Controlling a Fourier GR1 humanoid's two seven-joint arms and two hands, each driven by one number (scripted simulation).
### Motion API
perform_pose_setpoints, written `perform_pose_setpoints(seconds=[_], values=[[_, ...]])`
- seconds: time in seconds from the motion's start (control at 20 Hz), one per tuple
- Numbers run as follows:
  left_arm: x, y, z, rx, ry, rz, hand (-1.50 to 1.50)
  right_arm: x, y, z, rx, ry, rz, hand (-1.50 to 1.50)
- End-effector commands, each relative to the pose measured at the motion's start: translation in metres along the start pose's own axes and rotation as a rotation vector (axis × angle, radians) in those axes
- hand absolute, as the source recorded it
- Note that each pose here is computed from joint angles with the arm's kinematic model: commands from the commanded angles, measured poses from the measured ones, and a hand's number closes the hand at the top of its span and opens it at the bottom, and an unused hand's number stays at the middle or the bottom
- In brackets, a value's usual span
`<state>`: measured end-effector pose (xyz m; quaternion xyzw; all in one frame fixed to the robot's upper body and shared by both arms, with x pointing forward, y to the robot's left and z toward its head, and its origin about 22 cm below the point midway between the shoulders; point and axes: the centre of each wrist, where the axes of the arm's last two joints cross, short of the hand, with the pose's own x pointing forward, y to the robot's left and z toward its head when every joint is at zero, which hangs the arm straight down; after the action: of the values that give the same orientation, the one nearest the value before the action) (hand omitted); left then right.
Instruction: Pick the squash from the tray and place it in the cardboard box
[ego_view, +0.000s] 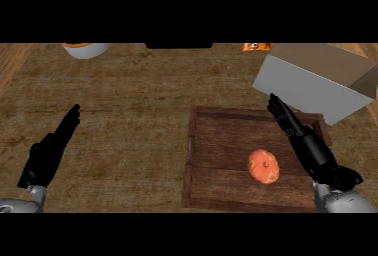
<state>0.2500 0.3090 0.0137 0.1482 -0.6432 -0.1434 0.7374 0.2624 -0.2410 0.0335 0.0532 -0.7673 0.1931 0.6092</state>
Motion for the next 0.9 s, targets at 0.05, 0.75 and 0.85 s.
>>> perform_pose_setpoints(seconds=[0.05, 0.75, 0.85], values=[[-0.003, -0.006, -0.003, 0.087, 0.021, 0.073, 0.00, 0.013, -0.021, 0.001, -0.058, -0.060, 0.058, 1.50], [-0.014, -0.028, -0.011, 0.225, 0.079, 0.269, 0.00, 0.025, -0.071, 0.099, -0.294, -0.030, 0.659, -1.50], [-0.020, -0.037, -0.006, 0.213, 0.093, 0.274, 0.00, 0.043, -0.074, 0.100, -0.231, 0.062, 0.710, -1.50]])
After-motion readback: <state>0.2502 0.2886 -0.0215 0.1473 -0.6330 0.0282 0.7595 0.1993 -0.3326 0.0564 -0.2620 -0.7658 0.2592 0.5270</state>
